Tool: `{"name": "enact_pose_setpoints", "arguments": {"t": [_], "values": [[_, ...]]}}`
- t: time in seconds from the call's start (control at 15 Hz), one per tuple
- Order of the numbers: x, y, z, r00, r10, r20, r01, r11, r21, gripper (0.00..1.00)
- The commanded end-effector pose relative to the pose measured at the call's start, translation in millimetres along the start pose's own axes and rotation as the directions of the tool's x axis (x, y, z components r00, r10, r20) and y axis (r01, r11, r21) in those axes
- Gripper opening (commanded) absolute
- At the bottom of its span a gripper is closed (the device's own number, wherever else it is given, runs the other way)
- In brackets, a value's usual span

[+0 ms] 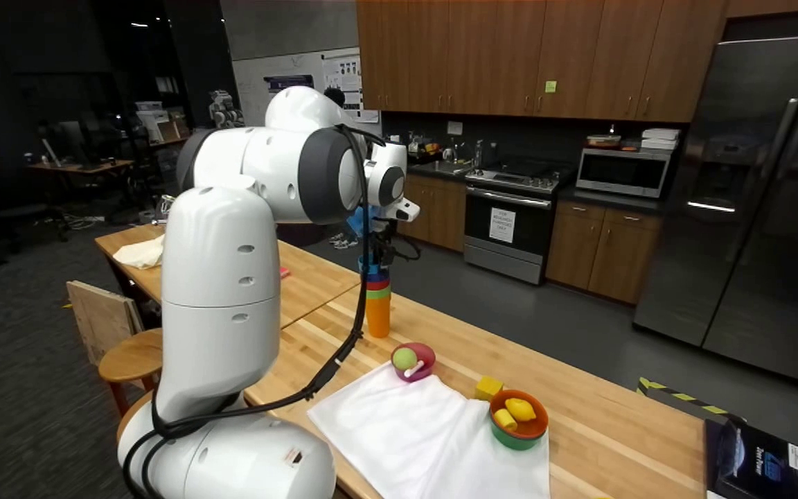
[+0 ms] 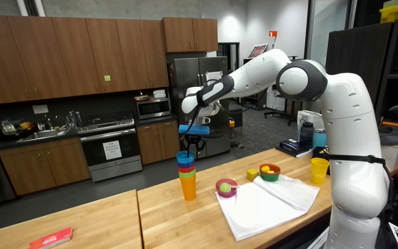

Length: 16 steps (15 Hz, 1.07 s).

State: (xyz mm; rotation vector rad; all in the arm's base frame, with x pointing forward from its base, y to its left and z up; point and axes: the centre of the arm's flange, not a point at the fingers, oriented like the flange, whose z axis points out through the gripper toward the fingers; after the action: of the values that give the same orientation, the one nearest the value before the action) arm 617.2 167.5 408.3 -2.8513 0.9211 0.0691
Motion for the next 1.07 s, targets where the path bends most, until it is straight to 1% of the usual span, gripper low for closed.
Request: {"name": "enact_pose_setpoints", "arguments": {"t": [0.0, 0.13, 0.33, 0.53, 1.0], "values": [[2, -10, -5, 1.000, -0.001, 0.009, 0.001, 0.999, -0.035, 0.13], [-1, -11, -3, 1.000, -0.007, 0.018, 0.008, 0.999, -0.044, 0.01], [-1, -11, -5, 1.000, -0.007, 0.028, 0.008, 0.999, -0.043, 0.00], [-4, -10, -13, 1.000, -0.009, 0.021, 0.010, 1.000, -0.018, 0.01], [-11, -7, -36, 1.000, -0.019, 0.000, 0.019, 1.000, 0.012, 0.01]]}}
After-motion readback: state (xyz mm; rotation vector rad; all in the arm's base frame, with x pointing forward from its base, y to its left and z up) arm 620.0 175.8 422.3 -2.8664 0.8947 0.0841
